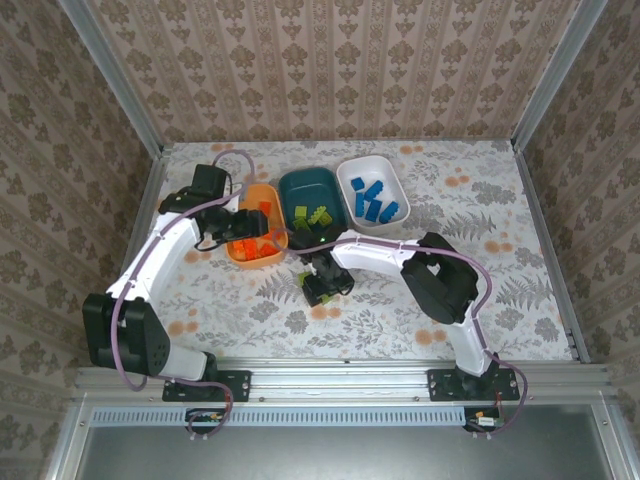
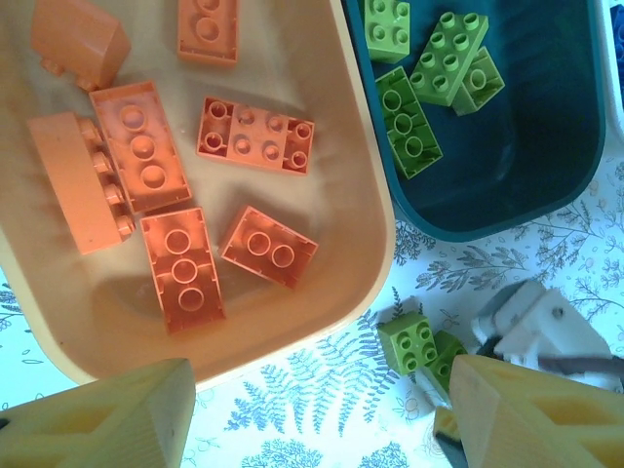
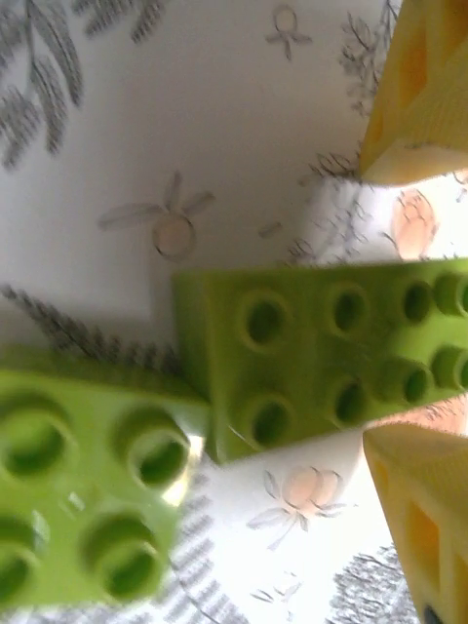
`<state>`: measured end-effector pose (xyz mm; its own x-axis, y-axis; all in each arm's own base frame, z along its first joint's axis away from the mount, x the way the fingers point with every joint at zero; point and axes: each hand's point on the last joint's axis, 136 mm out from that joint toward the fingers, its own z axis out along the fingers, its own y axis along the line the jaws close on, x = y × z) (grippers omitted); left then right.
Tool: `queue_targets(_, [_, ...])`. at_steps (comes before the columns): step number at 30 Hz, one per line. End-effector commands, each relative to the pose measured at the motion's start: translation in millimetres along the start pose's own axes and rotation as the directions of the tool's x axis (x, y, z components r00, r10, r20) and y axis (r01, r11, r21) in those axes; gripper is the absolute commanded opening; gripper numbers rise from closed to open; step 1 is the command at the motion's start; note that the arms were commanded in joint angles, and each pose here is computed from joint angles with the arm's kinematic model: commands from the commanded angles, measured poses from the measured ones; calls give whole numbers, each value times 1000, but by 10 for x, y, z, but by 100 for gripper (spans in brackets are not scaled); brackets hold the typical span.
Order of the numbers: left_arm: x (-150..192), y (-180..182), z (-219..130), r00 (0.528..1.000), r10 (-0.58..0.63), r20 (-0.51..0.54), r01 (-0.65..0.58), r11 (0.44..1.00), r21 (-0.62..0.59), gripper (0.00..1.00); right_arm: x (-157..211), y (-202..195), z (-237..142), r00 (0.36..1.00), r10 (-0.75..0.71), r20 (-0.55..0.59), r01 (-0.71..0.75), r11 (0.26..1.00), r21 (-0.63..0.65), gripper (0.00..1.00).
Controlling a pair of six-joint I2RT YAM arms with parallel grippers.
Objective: Sort the legos into containers by color
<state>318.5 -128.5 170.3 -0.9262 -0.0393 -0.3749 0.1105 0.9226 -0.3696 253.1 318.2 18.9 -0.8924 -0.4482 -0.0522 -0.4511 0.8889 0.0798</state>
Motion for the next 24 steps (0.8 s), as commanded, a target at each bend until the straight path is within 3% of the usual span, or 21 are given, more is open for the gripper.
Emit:
queue_targets(1, [31, 1, -65, 1000, -18, 9, 17, 1000, 14, 70, -111, -55, -9, 1000, -7, 22, 7, 1000, 25, 57])
queue_targets(4, [19, 6, -67, 999, -27, 16, 27, 999, 17, 71, -105, -71, -25, 1000, -8, 24, 7, 1000, 27, 45])
queue_targets(12, [0, -21, -36, 999, -43, 25, 42, 998, 39, 71, 88, -345, -272, 995, 63, 81, -66, 997, 35, 32])
queue_targets(19, [-14, -52, 70, 998, -63, 22, 61, 995, 74, 71, 328, -778, -616, 960, 226, 164, -225, 974, -26, 29])
queue_targets(24, [-26, -65, 124, 997, -68, 22, 66, 994, 90, 71, 204, -1113, -1114, 875, 415, 249, -377, 907, -187, 29])
